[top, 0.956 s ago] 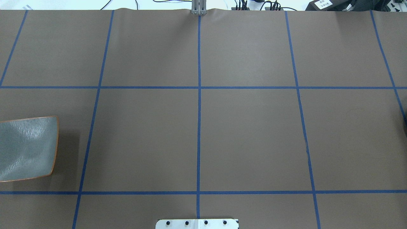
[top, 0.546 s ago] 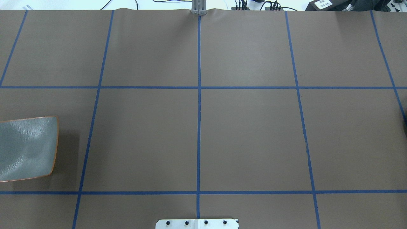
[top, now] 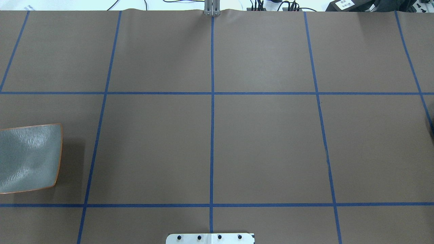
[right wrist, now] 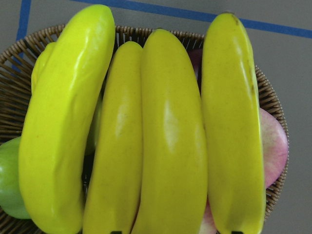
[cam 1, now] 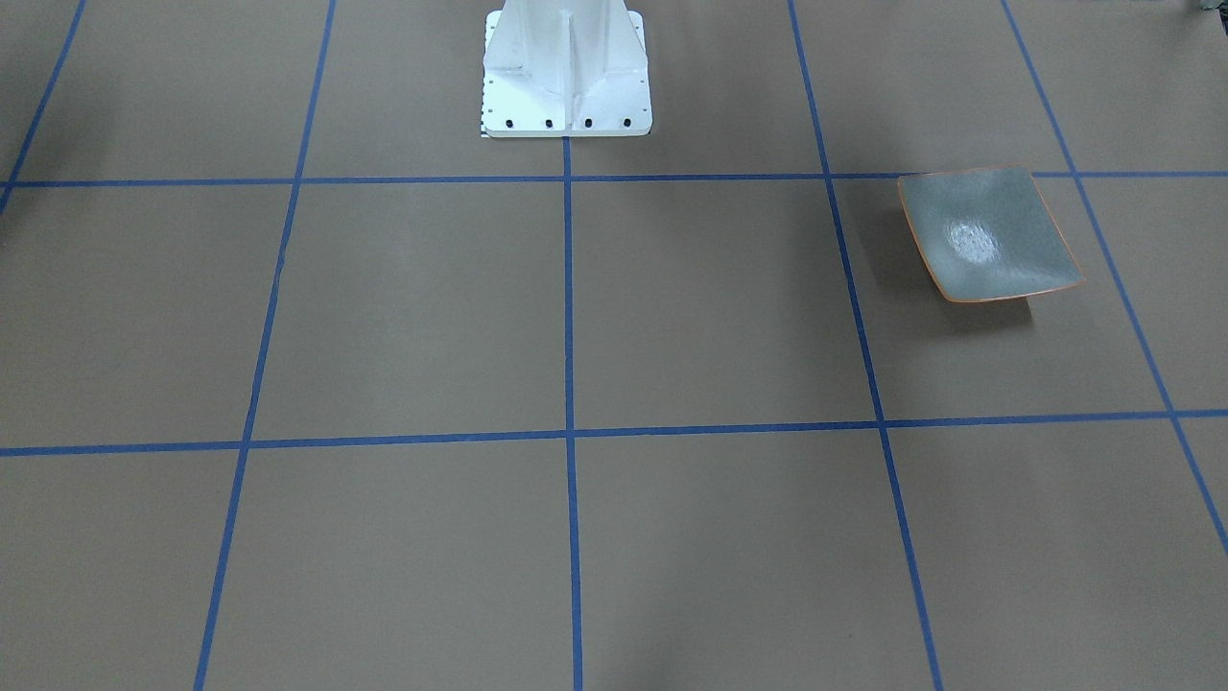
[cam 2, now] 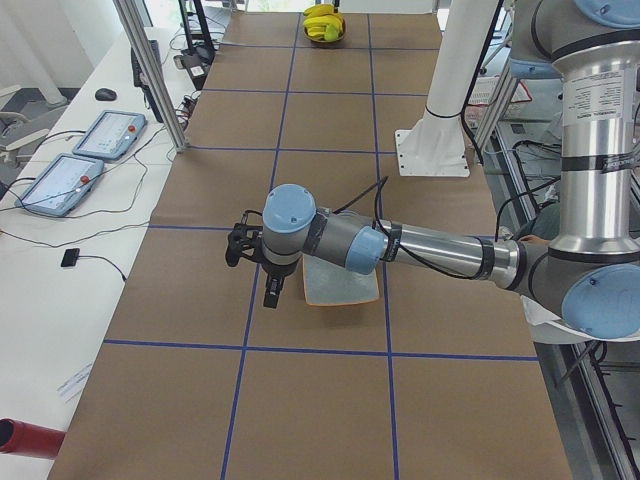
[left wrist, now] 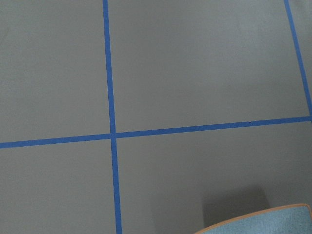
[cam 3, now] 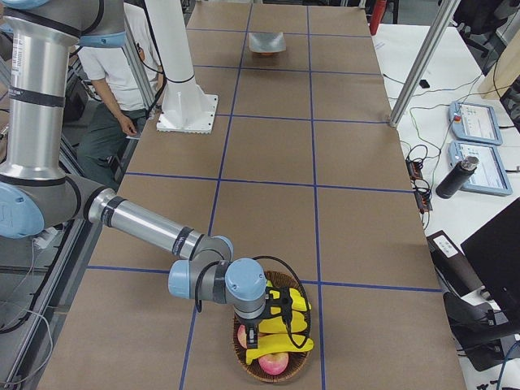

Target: Transfer all bananas from basket to plate

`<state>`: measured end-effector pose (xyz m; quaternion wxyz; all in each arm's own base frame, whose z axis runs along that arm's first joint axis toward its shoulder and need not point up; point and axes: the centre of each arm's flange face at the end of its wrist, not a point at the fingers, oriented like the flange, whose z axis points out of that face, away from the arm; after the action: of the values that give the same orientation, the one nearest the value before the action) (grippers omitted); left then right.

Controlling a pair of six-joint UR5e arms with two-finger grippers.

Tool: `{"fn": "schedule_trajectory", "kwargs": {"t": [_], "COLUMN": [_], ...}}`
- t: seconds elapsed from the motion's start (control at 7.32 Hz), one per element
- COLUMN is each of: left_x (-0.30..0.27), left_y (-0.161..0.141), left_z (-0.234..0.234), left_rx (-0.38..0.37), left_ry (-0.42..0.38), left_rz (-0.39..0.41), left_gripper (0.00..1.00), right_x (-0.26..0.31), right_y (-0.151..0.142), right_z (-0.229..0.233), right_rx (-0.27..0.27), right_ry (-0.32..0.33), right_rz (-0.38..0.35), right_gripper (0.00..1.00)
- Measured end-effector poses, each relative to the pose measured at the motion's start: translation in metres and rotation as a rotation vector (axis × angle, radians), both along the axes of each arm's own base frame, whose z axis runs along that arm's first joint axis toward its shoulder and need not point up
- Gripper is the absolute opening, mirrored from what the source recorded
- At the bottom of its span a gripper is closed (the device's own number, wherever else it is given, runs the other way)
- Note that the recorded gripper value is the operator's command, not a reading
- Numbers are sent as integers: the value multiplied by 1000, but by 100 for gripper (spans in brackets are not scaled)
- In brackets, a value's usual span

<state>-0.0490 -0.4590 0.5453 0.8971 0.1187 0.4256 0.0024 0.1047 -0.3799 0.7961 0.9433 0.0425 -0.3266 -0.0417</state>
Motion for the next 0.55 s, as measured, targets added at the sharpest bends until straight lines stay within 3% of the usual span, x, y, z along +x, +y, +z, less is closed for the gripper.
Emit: {"fn": "schedule_trajectory", "kwargs": {"t": [0.14, 0.27, 0.55], "left_x": [0, 0, 0], "left_y": [3, 5, 7], "left_z": [-1, -1, -3], "left_rx": [1, 2, 5], "left_ry": [0, 0, 0], "left_rz": [0, -1, -1], "left_gripper": [99, 99, 99], "right_x": [0, 0, 0], "right_y": [-1, -2, -2], "right_z": [0, 0, -1], "right_rx": [3, 2, 0], "right_ry": [-1, -4, -8], "right_rz": [5, 10, 16], "right_gripper": [14, 0, 0]}}
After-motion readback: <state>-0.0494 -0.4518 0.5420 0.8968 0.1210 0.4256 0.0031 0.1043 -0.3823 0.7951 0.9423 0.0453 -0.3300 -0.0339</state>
